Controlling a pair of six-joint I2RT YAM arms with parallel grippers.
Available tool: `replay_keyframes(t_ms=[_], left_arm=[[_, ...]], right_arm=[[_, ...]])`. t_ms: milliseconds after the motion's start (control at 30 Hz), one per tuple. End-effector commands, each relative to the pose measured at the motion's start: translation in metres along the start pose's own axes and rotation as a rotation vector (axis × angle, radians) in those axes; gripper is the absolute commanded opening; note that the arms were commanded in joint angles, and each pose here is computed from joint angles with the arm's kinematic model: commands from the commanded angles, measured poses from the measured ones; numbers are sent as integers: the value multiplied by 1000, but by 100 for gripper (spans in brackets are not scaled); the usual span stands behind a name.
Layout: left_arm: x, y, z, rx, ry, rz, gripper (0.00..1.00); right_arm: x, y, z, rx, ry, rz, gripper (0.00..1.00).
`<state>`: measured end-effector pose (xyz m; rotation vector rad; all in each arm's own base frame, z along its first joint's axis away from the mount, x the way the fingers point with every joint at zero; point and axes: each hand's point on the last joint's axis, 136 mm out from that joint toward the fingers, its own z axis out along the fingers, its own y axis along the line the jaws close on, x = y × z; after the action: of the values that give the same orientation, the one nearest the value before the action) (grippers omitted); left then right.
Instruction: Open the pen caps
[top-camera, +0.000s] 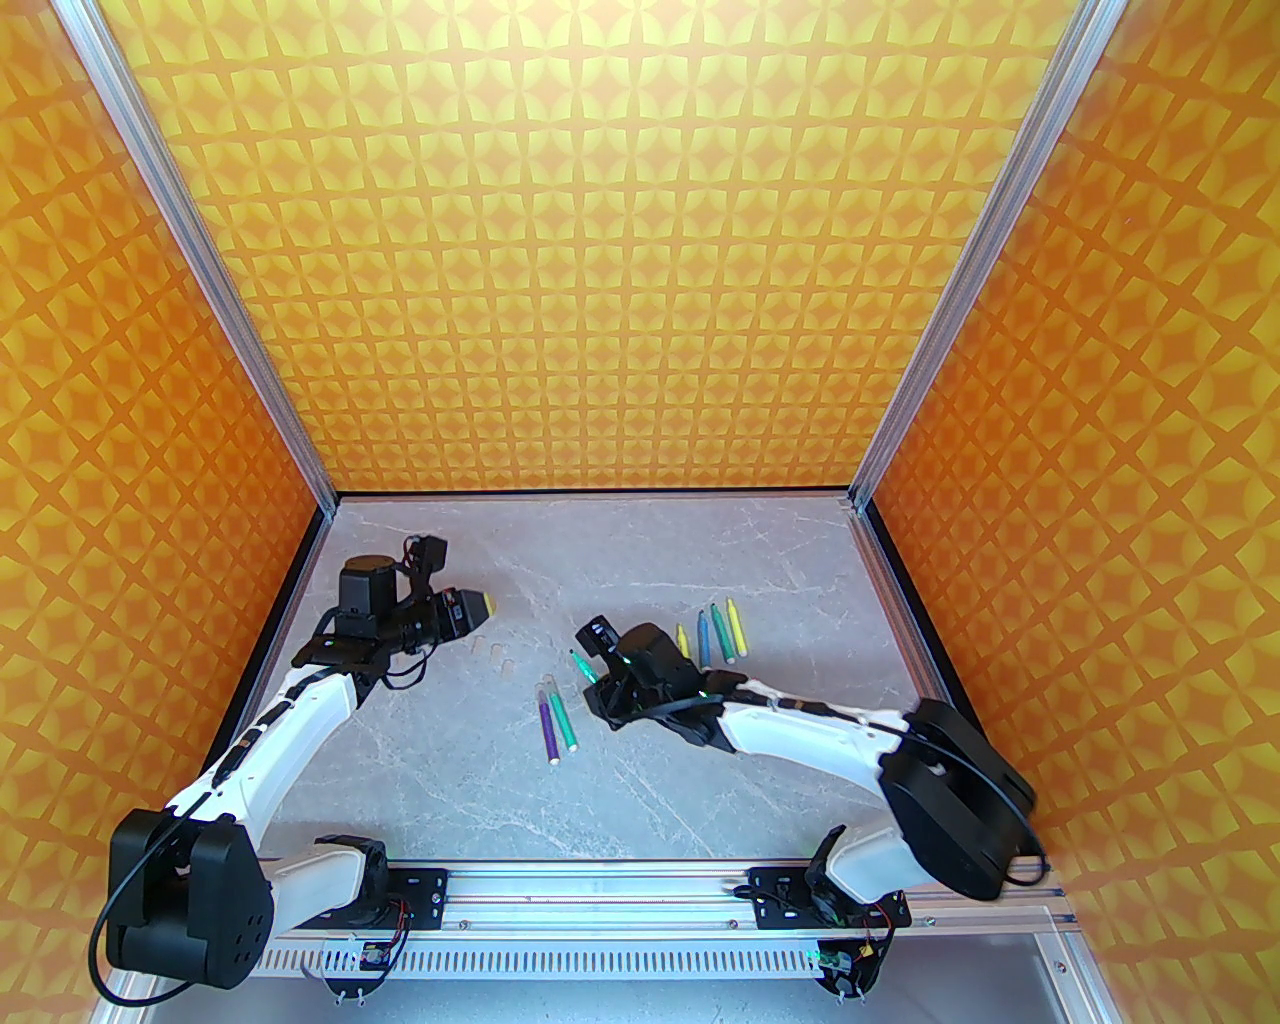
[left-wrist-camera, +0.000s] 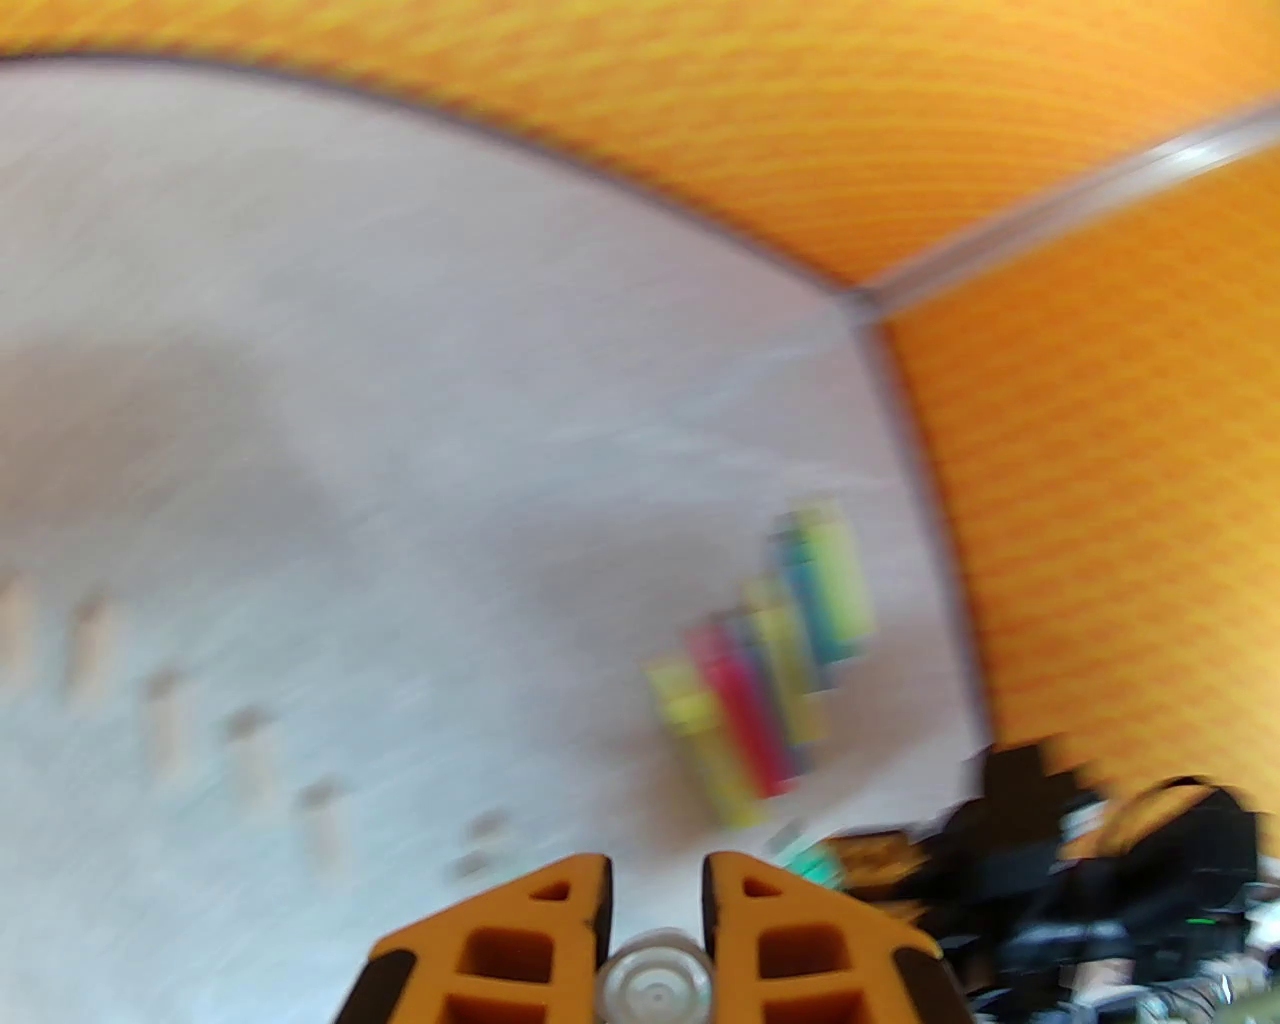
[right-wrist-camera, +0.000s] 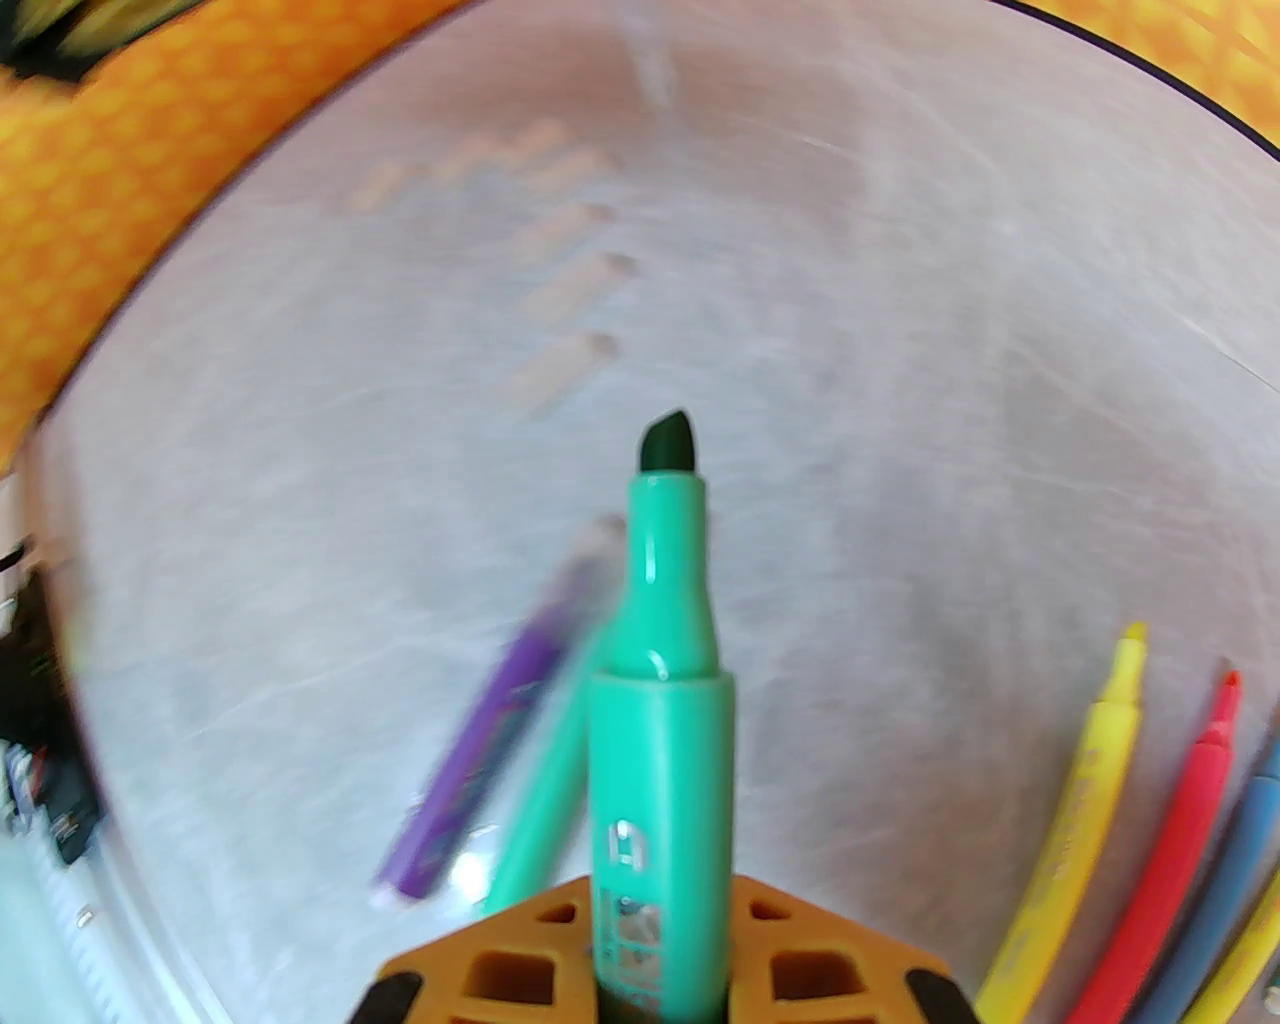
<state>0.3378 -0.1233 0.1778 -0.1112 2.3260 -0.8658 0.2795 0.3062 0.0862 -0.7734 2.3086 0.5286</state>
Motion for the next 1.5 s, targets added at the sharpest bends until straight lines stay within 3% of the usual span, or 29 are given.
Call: replay_keyframes(t_ms=[0, 200, 367, 900, 1467], left_arm=[[27, 56, -10, -290, 79, 2, 0], [46, 96, -8, -469, 145, -26, 0], [59, 117, 0, -537, 205, -49, 0], [79, 142, 22, -589, 311, -77, 6], [78, 139, 20, -583, 314, -71, 29]], right_arm=[[1, -25, 13, 134, 46, 49, 0], [10, -38, 31, 211, 125, 71, 0], [22, -47, 38, 259, 171, 81, 3], [42, -56, 48, 303, 266, 73, 19], [36, -55, 40, 309, 283, 63, 36]])
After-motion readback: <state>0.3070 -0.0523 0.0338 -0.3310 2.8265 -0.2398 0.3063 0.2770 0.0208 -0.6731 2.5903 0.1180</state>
